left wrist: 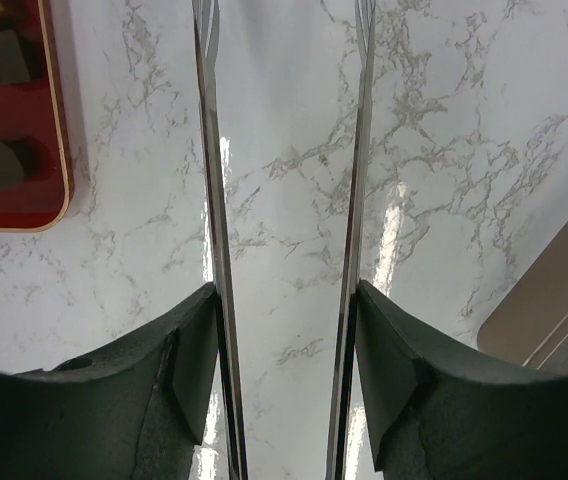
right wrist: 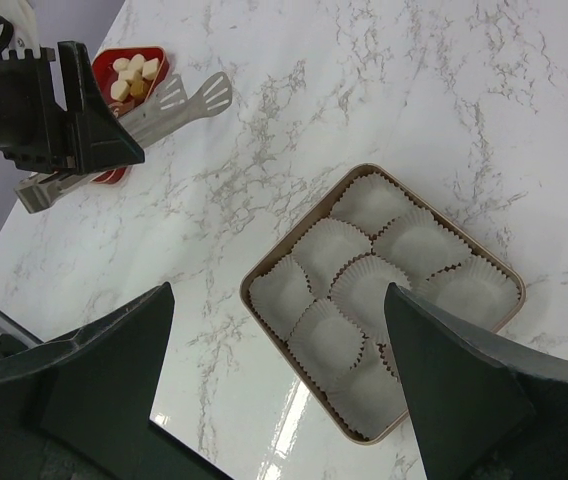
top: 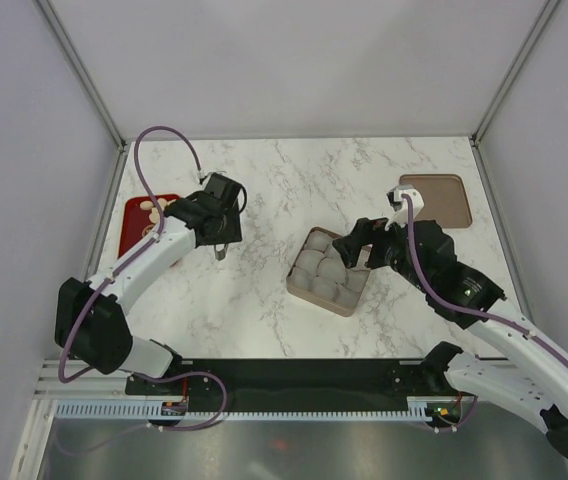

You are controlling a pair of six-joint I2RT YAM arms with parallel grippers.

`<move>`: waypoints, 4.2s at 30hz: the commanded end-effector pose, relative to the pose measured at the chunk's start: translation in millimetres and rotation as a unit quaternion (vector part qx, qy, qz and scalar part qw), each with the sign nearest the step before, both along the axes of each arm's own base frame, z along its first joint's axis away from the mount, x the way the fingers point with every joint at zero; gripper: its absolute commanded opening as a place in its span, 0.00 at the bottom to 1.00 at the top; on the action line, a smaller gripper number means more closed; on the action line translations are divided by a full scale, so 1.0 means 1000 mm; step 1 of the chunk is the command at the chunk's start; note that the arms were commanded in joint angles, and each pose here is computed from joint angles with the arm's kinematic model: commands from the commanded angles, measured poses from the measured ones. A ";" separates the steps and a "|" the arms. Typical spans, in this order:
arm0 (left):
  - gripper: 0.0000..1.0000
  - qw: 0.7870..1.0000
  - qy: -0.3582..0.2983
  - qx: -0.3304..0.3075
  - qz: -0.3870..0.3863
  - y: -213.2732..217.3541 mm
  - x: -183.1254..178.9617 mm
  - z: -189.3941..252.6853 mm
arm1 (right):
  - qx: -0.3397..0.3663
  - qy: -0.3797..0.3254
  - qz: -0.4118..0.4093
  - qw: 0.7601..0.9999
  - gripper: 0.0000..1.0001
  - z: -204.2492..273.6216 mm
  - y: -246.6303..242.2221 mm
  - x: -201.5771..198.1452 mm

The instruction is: Pack the chocolate

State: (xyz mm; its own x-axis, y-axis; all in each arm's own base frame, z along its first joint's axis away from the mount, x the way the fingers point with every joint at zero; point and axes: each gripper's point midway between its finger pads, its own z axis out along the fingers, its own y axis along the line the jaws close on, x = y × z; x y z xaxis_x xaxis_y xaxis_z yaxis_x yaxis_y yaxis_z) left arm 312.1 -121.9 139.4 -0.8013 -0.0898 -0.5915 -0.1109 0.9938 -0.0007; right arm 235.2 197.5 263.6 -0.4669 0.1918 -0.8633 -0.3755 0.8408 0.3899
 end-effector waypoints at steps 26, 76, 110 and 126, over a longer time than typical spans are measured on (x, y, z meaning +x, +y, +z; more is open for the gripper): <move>0.58 0.984 0.010 0.066 0.162 0.131 -0.014 0.023 | 0.013 -0.040 0.029 0.999 0.96 0.018 -0.003 -0.012; 0.39 0.984 0.064 0.061 0.156 0.135 -0.028 -0.009 | 0.002 -0.056 -0.008 0.998 0.96 0.016 -0.019 -0.008; 0.32 0.949 -0.110 -0.152 -0.252 -0.163 -0.055 0.115 | 0.013 -0.136 -0.162 0.977 0.95 0.091 -0.094 -0.010; 0.32 0.917 -0.054 -0.140 -0.369 -0.284 -0.083 0.052 | 0.022 -0.156 -0.217 0.963 0.95 0.103 -0.123 -0.016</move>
